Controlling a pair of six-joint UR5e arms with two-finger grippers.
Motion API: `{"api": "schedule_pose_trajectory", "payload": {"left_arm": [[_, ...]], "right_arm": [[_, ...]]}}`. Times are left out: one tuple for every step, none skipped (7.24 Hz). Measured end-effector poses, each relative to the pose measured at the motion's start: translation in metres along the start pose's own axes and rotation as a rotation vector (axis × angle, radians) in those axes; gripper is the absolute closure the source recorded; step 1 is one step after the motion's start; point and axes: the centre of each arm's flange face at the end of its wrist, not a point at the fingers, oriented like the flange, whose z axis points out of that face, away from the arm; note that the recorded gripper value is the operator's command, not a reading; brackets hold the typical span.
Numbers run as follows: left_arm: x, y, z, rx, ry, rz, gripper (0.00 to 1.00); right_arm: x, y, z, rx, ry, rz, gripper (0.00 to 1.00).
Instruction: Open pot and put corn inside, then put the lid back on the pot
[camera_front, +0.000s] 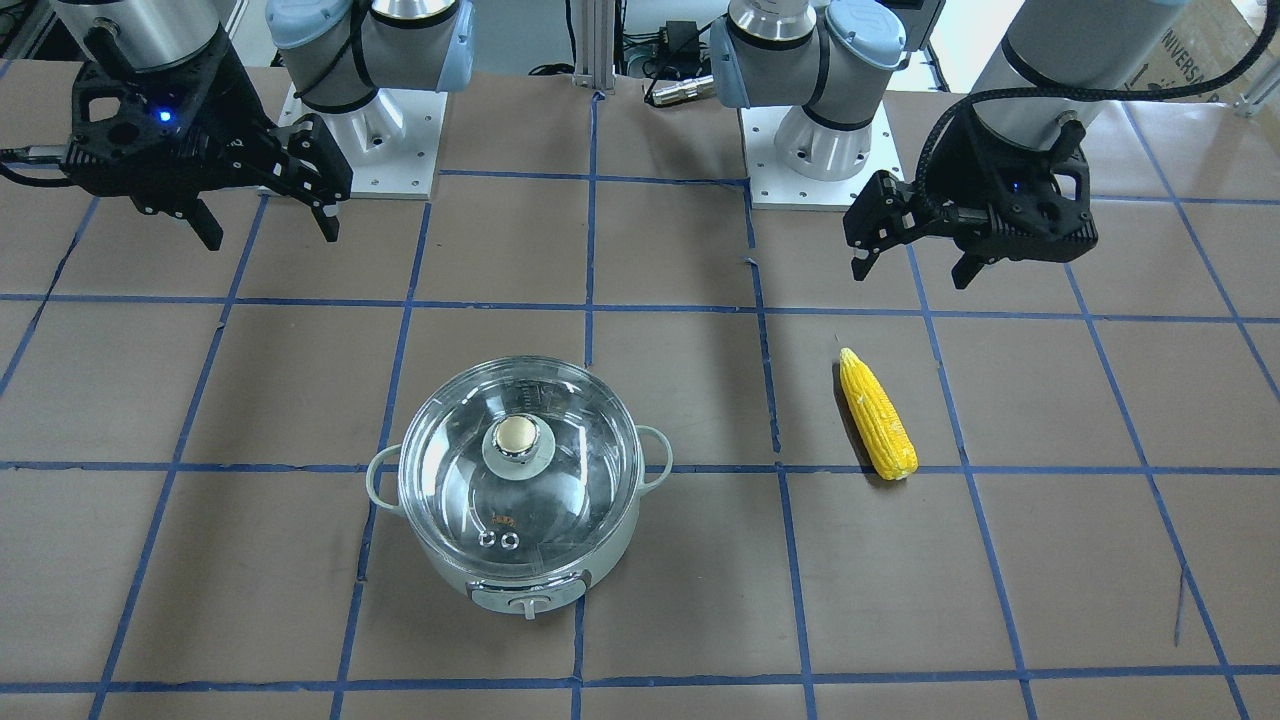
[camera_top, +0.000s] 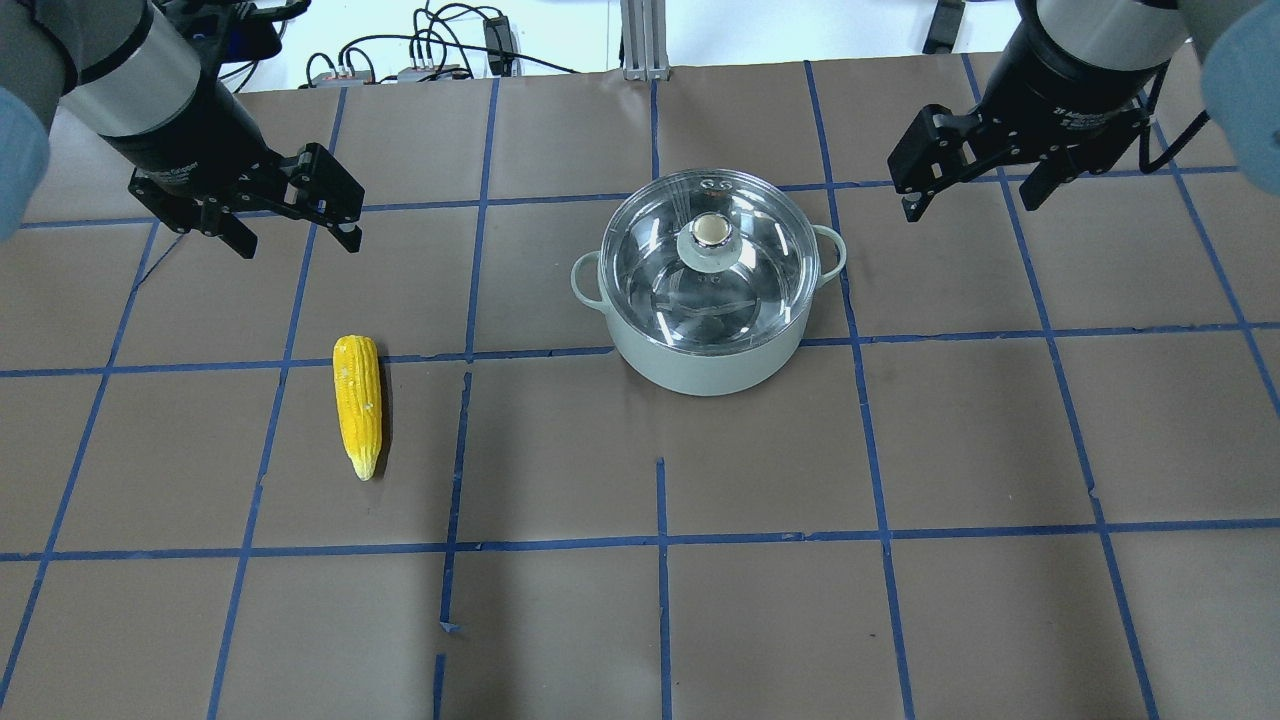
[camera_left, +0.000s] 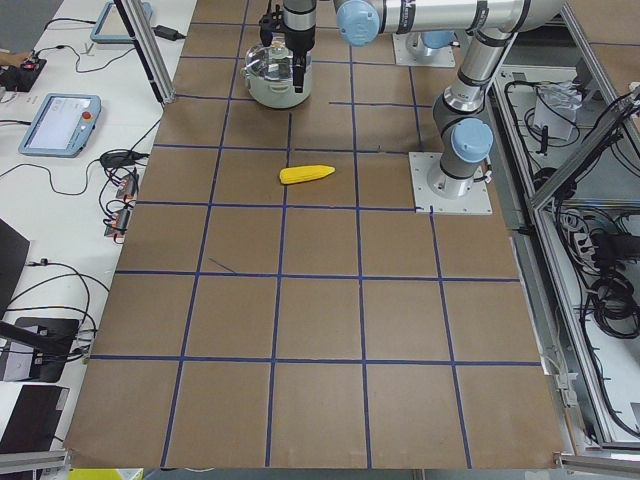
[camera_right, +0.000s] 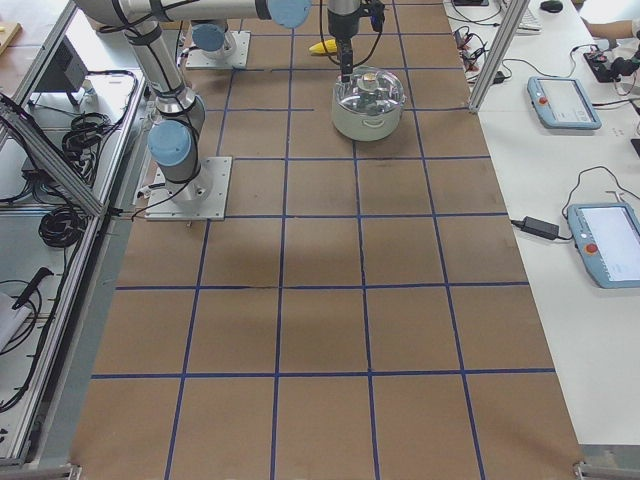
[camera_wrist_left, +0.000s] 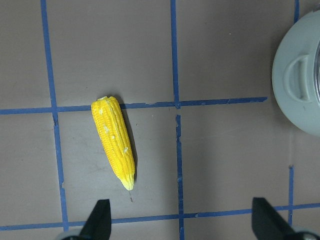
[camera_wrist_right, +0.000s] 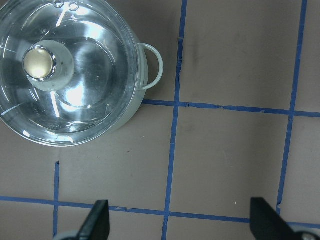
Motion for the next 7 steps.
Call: {"api": "schedule_pose_trajectory", "payload": {"left_arm": [[0.0,0.0,0.0,-0.001,0.0,0.0,0.0],[0.0,0.0,0.001,-0.002,0.0,0.0,0.0],[0.0,0.0,0.001,-0.002,0.0,0.0,0.0],[0.0,-0.001,0.0,-0.001,0.0,0.0,0.0],[0.0,-0.001,0.0,0.0,0.0,0.0,0.0],[0.001,0.0,-0.002,0.001,0.001,-0.003,0.0],[0.002,0.003,-0.004,-0.003,0.002,-0.009,0.0]], "right_arm": [[0.001,-0.001,0.001,0.005,0.002,0.001,0.0],[0.001,-0.001,0.001,0.009,0.002,0.001,0.0],[0.001,-0.001,0.001,0.011,0.003,0.001,0.0],[0.001,-0.001,0.001,0.011,0.003,0.001,0.0],[0.001,-0.001,0.001,0.014,0.003,0.001,0.0],[-0.001,-0.006,0.003,0.025,0.002,0.004,0.0],[-0.006,-0.018,0.013,0.046,0.001,0.015,0.0]]}}
